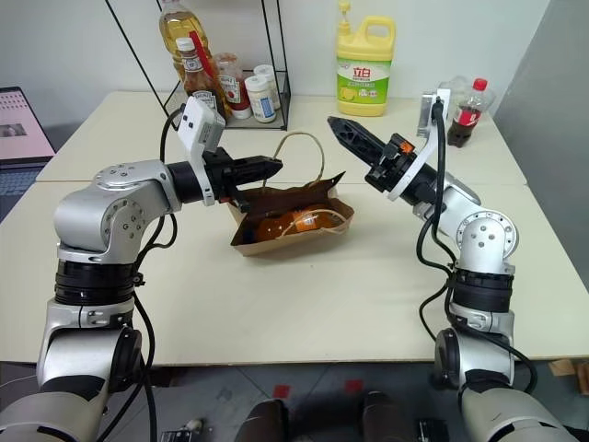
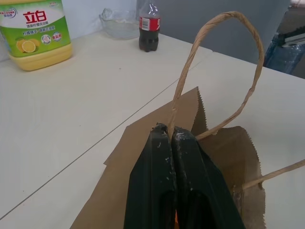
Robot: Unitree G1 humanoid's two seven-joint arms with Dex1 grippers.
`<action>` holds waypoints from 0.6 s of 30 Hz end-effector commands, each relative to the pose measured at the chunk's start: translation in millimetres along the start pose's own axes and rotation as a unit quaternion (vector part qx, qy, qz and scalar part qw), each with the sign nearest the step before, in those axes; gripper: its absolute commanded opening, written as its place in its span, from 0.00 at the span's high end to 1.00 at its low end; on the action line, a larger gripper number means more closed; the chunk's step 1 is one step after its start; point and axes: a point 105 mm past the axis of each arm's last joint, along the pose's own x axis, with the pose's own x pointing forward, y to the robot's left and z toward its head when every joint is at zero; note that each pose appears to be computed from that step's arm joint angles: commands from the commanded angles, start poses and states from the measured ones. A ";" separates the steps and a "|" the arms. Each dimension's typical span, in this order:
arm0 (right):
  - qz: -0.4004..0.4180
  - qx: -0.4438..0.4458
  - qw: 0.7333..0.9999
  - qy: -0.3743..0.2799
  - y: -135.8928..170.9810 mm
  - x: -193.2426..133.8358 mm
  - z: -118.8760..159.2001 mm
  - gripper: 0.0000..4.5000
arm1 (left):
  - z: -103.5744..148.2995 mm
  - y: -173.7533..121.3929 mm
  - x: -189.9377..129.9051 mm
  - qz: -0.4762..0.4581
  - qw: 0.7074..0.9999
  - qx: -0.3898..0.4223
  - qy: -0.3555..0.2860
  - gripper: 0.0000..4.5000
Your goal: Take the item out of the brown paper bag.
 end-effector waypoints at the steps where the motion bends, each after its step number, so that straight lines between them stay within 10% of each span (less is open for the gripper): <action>1: 0.037 -0.024 0.998 0.047 14.5 4.0 -19.2 0.99 | 11.6 0.9 -4.4 0.003 1.000 0.018 -0.011 1.00; 18: 0.074 -0.152 0.961 0.221 -24.8 -8.8 -76.7 0.99 | 8.1 -1.1 -4.4 0.001 1.000 0.018 -0.009 1.00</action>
